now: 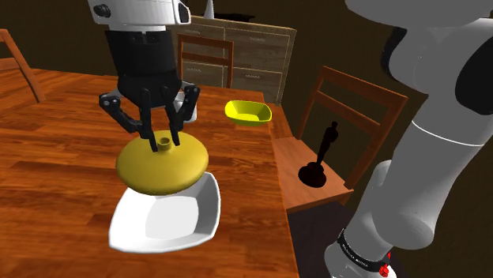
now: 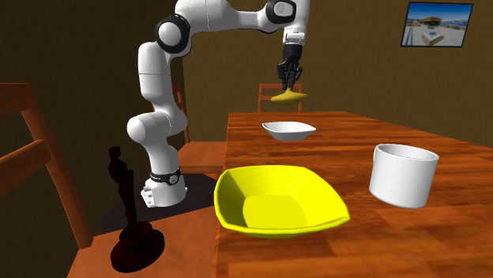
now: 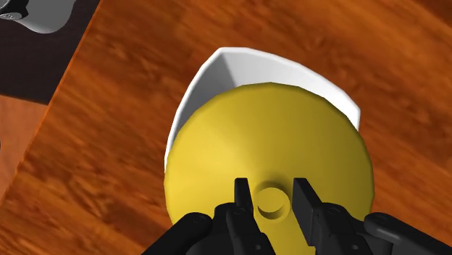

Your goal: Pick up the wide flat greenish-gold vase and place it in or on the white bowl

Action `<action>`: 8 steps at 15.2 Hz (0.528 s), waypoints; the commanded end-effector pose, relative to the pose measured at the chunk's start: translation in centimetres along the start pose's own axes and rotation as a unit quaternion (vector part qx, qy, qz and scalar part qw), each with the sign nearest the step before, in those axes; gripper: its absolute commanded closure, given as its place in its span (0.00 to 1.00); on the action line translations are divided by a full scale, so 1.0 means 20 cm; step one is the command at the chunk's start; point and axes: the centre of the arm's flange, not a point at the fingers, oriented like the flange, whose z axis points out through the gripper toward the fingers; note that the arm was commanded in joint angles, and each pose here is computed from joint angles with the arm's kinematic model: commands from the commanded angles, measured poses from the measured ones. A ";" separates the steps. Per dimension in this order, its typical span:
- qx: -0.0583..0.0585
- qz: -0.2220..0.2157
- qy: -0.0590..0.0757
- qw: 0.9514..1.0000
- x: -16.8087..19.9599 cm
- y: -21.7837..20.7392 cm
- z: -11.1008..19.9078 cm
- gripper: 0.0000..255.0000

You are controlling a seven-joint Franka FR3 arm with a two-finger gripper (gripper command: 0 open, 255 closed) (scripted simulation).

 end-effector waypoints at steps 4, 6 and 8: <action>0.000 0.000 0.000 1.000 0.01 -0.01 0.14 1.00; 0.000 0.000 0.000 1.000 0.01 -0.02 0.19 1.00; 0.000 0.000 0.000 1.000 0.02 -0.02 0.24 1.00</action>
